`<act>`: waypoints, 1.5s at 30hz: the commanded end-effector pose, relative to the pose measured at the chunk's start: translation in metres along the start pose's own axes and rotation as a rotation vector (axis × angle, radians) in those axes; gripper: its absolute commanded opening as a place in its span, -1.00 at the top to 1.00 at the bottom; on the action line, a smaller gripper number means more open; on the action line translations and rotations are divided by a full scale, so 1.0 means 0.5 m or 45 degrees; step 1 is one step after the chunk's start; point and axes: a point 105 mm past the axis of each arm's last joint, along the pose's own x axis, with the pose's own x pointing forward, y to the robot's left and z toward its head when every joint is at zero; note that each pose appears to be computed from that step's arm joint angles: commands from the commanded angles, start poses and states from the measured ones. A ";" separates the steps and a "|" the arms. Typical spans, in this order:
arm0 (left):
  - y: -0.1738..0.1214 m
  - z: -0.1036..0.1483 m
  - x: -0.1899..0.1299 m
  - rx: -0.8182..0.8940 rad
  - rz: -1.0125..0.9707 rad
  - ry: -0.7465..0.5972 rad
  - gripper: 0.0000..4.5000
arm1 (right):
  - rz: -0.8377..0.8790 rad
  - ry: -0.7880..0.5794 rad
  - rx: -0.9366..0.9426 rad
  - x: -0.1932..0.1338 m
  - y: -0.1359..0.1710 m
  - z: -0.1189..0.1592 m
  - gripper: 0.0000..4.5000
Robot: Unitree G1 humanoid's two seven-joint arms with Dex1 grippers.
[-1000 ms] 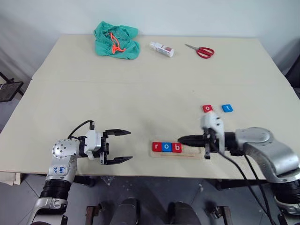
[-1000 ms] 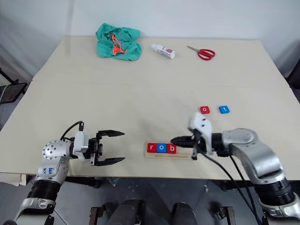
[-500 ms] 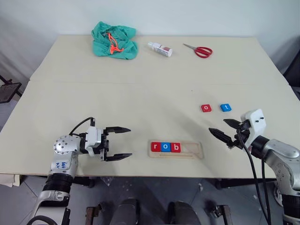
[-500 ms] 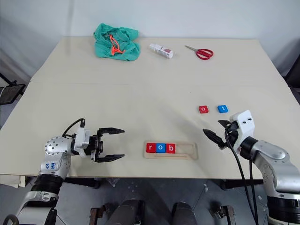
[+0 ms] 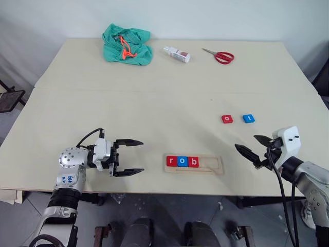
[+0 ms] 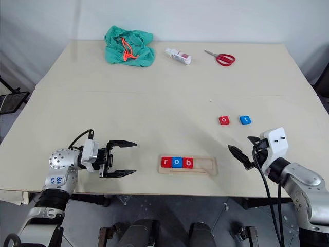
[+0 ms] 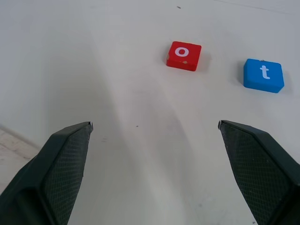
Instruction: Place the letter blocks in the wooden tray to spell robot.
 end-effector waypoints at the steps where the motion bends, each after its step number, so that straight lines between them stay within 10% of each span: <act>1: 0.005 0.010 -0.010 0.039 0.021 -0.005 -1.00 | -0.023 -0.075 -0.050 -0.019 -0.004 0.036 -0.99; 41: -0.023 0.024 -0.015 0.047 0.114 0.010 -1.00 | -0.144 -0.028 0.074 0.270 -0.036 0.012 -0.99; 45: -0.019 0.023 -0.013 0.050 0.119 0.008 -1.00 | -0.156 -0.025 0.088 0.269 -0.029 0.004 -0.60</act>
